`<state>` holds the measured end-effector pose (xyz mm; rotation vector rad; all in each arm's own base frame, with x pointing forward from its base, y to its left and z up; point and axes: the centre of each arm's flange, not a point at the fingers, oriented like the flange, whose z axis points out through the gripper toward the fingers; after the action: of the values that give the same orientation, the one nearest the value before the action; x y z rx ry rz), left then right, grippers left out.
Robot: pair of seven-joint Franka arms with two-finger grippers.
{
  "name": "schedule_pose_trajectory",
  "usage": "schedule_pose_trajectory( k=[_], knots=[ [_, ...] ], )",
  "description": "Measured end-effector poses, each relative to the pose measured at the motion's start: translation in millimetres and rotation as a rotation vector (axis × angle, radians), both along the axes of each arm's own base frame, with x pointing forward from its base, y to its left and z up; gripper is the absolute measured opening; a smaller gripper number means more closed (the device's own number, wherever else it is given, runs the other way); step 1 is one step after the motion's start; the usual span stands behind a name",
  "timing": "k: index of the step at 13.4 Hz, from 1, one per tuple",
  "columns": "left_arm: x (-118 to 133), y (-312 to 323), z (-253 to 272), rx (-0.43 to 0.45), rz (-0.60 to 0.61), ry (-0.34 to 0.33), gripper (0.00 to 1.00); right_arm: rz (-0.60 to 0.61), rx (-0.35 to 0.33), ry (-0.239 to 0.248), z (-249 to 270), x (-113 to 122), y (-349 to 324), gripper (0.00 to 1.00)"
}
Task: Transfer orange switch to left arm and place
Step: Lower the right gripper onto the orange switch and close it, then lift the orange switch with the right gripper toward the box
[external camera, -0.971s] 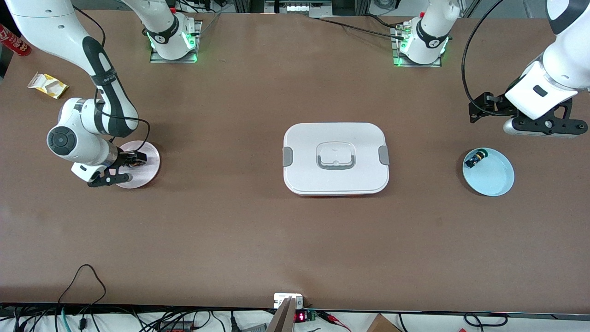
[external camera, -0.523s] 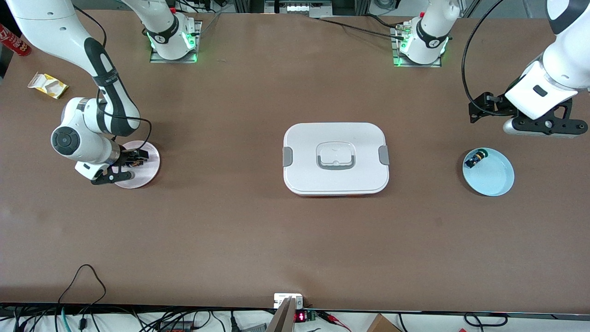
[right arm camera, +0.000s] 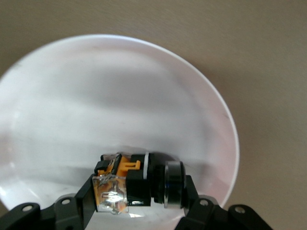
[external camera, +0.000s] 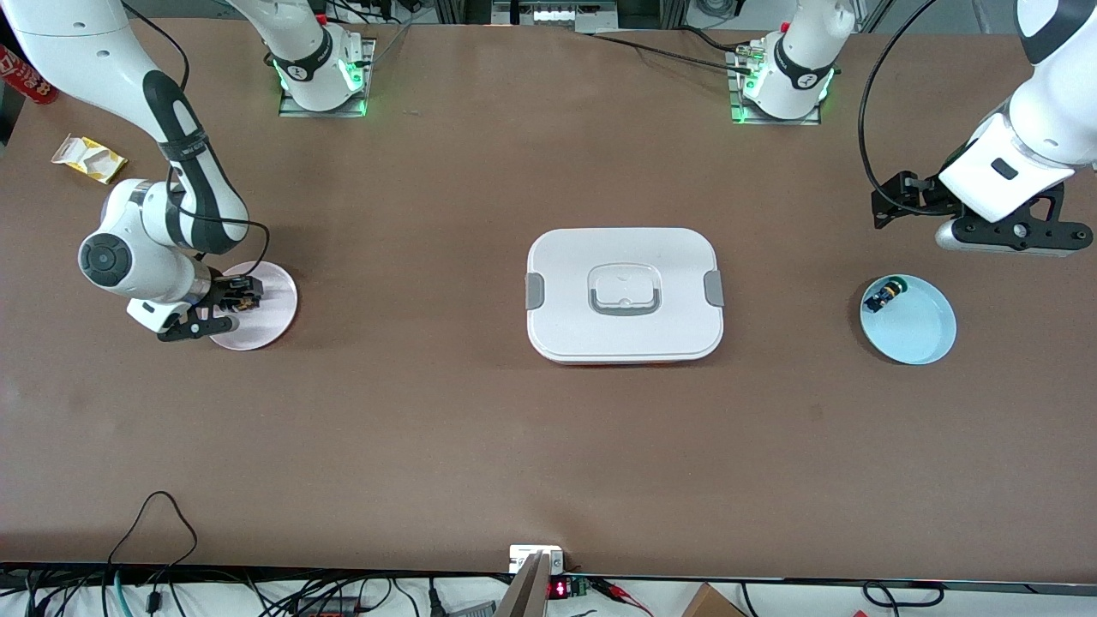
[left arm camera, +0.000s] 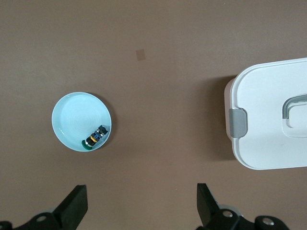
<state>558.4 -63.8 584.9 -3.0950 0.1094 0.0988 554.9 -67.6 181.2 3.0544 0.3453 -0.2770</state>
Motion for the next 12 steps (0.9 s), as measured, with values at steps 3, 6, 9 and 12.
schedule_pose_trajectory(
  k=[3,6,9,12],
  knots=[
    [0.0,0.1,0.0,0.0,0.0,0.0,1.0,0.031,0.01,-0.015,15.9,12.7,18.9,0.72],
    [0.0,0.1,0.0,0.0,0.0,0.0,1.0,0.041,0.01,-0.044,50.1,30.8,25.5,0.72],
    [0.0,0.1,0.0,0.0,0.0,0.0,1.0,0.066,0.017,-0.107,95.3,48.7,41.2,0.72],
    [0.0,0.1,0.0,0.0,0.0,0.0,1.0,0.106,0.028,-0.157,152.7,66.5,67.8,0.72]
  ],
)
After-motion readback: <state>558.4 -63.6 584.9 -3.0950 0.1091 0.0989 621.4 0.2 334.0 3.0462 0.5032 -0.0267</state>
